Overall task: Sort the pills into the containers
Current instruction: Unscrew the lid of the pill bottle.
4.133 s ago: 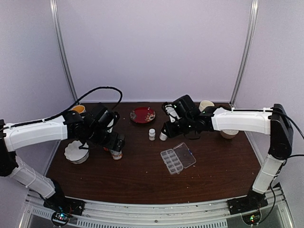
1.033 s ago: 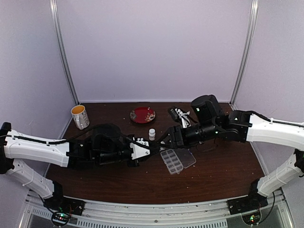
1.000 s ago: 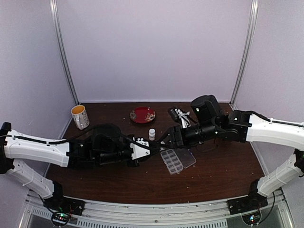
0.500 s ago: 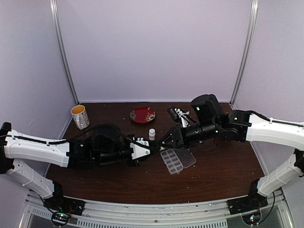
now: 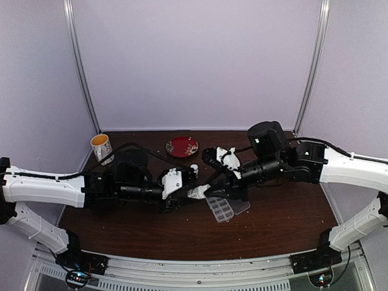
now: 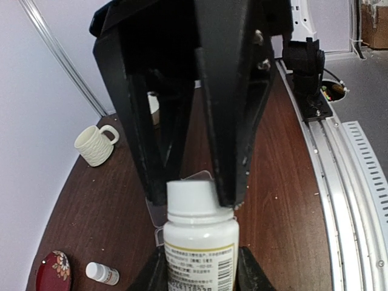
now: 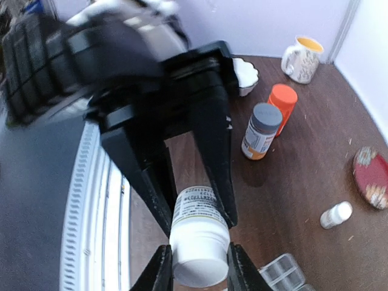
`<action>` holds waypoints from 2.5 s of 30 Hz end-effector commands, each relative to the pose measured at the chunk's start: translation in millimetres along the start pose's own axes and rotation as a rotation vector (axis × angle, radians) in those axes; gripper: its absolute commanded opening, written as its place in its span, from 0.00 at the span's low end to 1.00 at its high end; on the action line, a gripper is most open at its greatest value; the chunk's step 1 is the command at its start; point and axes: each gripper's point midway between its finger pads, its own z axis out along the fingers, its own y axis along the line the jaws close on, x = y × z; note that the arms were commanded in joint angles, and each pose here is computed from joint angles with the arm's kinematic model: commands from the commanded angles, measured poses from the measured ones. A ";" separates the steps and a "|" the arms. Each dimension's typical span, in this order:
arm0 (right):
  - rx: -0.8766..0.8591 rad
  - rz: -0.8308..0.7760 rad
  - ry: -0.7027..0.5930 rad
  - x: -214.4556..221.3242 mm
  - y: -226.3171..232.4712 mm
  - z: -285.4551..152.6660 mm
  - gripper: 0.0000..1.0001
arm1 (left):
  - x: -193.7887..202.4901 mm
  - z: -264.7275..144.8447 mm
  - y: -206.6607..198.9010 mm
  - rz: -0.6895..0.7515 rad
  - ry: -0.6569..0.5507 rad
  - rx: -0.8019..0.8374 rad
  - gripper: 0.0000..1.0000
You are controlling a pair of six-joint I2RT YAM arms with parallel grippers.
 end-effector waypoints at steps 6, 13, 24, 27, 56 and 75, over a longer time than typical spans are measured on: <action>-0.124 -1.181 0.045 33.3 21.0 -3.9 0.00 | -35.9 -14.0 -6.0 -0.068 -0.145 0.101 0.05; 0.177 -1.623 0.018 25.1 -4.8 -7.7 0.00 | -35.9 -20.7 -8.5 -0.094 -0.173 0.135 0.05; 0.180 -1.380 -0.277 -7.4 35.3 -39.2 1.00 | -22.7 -15.3 -9.1 -0.051 -0.120 0.130 0.05; 0.109 -1.122 -0.392 -14.7 54.1 -60.2 1.00 | -21.3 -16.4 -9.1 -0.031 -0.123 0.120 0.05; 0.064 0.924 -0.133 -22.4 3.9 -39.3 0.73 | -19.4 -26.9 15.3 0.039 -0.102 -0.053 0.05; -0.018 1.000 -0.117 -26.2 2.3 0.9 0.60 | -16.1 -21.8 12.8 0.058 -0.078 -0.056 0.05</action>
